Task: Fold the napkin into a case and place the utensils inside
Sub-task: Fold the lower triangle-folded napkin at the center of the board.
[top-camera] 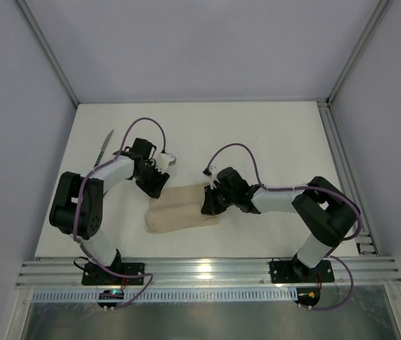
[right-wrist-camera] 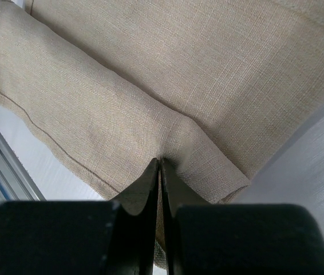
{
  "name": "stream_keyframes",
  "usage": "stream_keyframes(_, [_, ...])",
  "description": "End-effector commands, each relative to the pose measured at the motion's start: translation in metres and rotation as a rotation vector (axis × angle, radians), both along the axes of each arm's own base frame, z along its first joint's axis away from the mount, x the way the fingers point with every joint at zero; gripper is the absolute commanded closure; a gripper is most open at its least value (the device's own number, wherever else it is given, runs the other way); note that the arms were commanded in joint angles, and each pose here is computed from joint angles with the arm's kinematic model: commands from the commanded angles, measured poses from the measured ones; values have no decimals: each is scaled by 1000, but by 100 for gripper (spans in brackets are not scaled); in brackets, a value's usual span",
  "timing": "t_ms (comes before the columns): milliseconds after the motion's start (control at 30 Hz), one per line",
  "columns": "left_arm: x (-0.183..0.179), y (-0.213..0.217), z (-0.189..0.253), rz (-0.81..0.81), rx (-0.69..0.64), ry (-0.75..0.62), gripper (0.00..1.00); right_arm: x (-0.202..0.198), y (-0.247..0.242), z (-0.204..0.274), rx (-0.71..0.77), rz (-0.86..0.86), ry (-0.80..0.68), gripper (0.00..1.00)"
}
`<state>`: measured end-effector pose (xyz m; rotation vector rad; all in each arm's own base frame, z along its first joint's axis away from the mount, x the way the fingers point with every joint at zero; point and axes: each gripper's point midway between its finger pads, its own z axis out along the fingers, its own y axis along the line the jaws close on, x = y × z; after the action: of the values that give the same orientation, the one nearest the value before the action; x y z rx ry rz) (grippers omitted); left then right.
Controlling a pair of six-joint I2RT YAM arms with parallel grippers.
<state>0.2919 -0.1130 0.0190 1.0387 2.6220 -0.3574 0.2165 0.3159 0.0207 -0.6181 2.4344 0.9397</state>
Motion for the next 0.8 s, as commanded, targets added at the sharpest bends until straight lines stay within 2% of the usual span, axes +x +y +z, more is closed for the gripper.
stream_keyframes(0, [-11, -4, -16, -26, 20, 33, 49, -8, -17, -24, -85, -21, 26, 92])
stream_keyframes(33, [-12, -4, -17, -30, 16, 42, 51, -7, -17, -23, -84, -24, 24, 92])
stream_keyframes(133, [-16, -7, -20, -40, 8, 71, 68, -8, -17, -23, -85, -25, 23, 92])
stream_keyframes(167, [-17, -7, -21, -42, 6, 81, 81, -8, -18, -24, -87, -27, 25, 92])
stream_keyframes(267, [-20, -13, -12, -50, -42, 96, 100, -8, -19, -23, -87, -32, 21, 92])
stream_keyframes(367, [-22, -25, 12, -77, -121, 67, 100, -8, -21, -25, -94, -44, 31, 93])
stream_keyframes(500, [-24, -34, 60, -141, -212, -90, 100, -9, -24, -30, -109, -63, 48, 93])
stream_keyframes(633, [-38, -33, 78, -215, -246, -181, 100, -10, -25, -33, -114, -77, 61, 93])
stream_keyframes(767, [-63, -26, 70, -314, -227, -163, 100, -8, -23, -34, -111, -92, 70, 93])
